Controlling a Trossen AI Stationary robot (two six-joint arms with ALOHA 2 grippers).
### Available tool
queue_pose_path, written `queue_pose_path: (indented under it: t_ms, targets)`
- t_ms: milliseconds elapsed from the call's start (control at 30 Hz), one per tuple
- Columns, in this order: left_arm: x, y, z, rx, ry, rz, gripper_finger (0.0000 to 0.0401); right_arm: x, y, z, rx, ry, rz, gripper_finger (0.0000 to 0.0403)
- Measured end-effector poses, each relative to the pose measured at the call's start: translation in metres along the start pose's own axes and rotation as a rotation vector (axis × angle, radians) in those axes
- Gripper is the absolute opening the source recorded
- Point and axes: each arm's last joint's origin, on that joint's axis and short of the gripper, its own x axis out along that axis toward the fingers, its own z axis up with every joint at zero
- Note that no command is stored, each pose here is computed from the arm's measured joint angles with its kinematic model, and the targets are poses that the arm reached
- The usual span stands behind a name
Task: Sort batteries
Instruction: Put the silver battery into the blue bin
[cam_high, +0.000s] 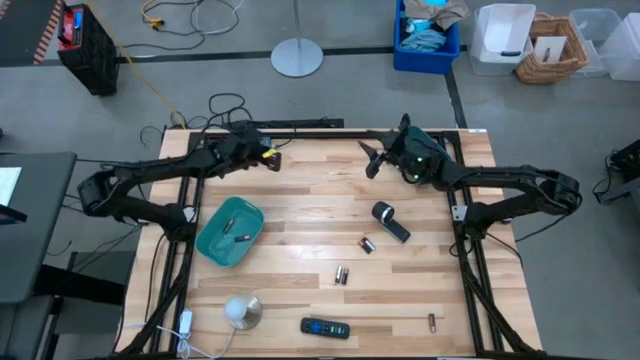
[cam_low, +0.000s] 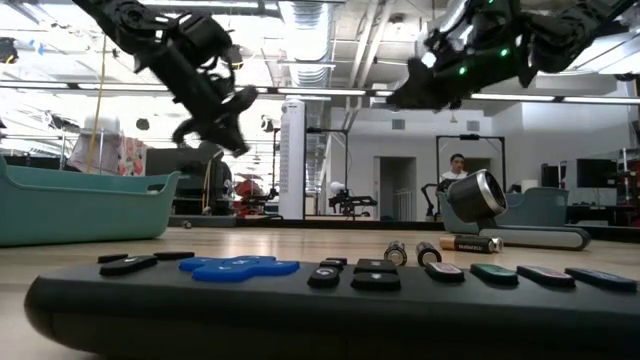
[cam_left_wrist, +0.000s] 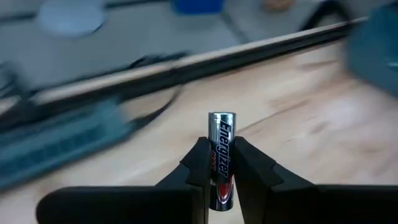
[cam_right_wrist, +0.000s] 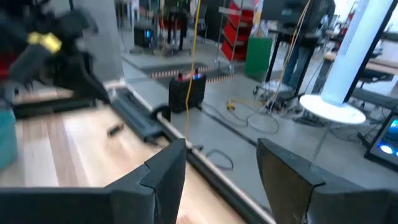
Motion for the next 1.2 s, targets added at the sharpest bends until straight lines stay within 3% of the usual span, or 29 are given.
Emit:
queue_pose_path:
  t_ms: [367, 567, 867, 1200]
  targets:
    - [0.035, -0.089, 0.013, 0.182, -0.178, -0.340, 0.0040, -0.043, 0.009, 0.042, 0.008, -0.191, 0.080, 0.0214]
    - [0.078, -0.141, 0.017, 0.264, -0.197, -0.412, 0.0040, -0.065, 0.022, 0.057, -0.020, -0.275, 0.165, 0.0214]
    - [0.157, -0.198, 0.031, 0.294, -0.219, -0.527, 0.0040, -0.095, 0.033, 0.063, -0.059, -0.404, 0.252, 0.0214]
    - [0.225, -0.238, 0.030, 0.255, -0.273, -0.577, 0.0040, -0.105, 0.031, 0.062, -0.061, -0.401, 0.273, 0.0214]
